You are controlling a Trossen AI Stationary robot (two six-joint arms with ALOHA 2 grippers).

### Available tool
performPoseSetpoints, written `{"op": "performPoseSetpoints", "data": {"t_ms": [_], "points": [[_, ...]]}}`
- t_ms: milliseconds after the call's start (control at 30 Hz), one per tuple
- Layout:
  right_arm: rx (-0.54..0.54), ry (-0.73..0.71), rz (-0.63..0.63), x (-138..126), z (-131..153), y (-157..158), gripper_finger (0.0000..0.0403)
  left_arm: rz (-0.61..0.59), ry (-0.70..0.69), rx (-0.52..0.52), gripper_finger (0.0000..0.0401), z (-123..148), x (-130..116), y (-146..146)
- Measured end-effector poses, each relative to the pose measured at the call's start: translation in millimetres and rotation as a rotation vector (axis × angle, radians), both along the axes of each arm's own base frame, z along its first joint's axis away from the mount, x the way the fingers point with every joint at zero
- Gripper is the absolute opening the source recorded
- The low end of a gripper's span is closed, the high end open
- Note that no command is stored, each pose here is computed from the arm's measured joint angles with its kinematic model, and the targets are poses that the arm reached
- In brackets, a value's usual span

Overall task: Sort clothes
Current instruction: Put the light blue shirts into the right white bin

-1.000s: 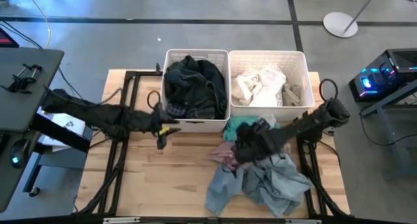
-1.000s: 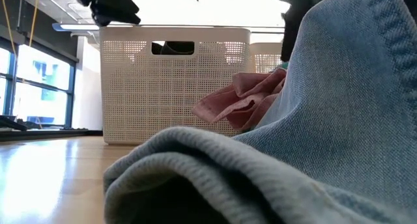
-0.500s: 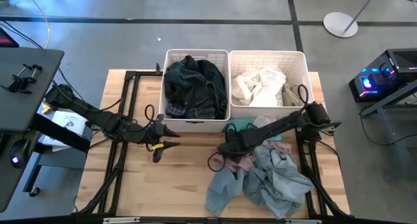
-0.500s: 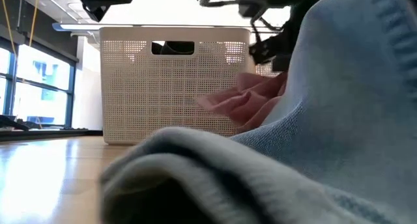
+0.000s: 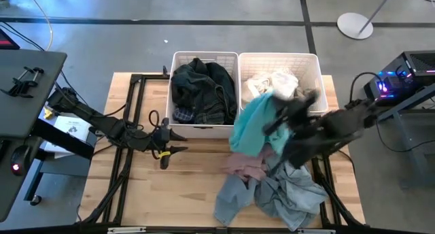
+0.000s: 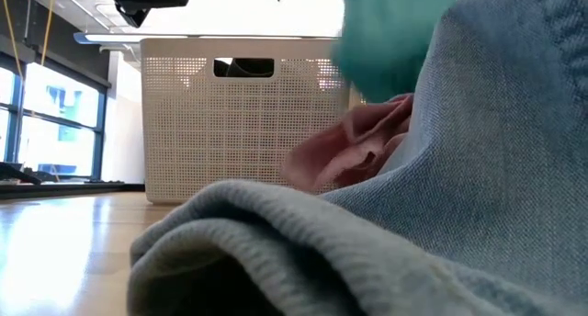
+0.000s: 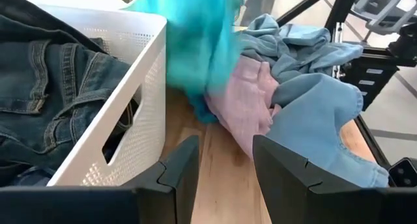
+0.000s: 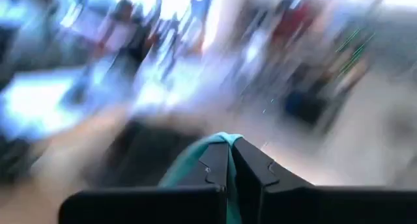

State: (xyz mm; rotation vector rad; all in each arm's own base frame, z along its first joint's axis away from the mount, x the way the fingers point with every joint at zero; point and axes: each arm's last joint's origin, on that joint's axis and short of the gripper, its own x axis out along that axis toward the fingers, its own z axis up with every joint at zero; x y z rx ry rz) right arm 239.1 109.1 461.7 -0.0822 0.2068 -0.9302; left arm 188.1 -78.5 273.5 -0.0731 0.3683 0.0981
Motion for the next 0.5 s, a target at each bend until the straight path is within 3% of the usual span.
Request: {"op": "performPoseSetpoints", "data": {"t_ms": [33, 100, 267, 400, 500], "points": [[-0.088, -0.041, -0.048, -7.1, 15.2, -2.9, 0.0002, 0.000, 0.001, 0.000, 0.0135, -0.1, 0.0, 0.0], [-0.141, -0.040, -0.093, -17.7, 41.2, -13.8, 0.0003, -0.001, 0.000, 0.000, 0.0135, 0.0, 0.0, 0.0], [-0.160, -0.007, -0.279, -40.3, 91.1, -68.3, 0.0001, 0.000, -0.001, 0.001, 0.0135, 0.1, 0.0, 0.0], [-0.169, 0.032, -0.426, -43.3, 110.0, -101.3, 0.0001, 0.007, -0.003, 0.003, 0.0135, 0.2, 0.1, 0.2], [-0.166, 0.003, -0.436, -47.3, 131.2, -125.5, 0.0001, 0.009, -0.006, 0.003, 0.0135, 0.5, 0.2, 0.2]]}}
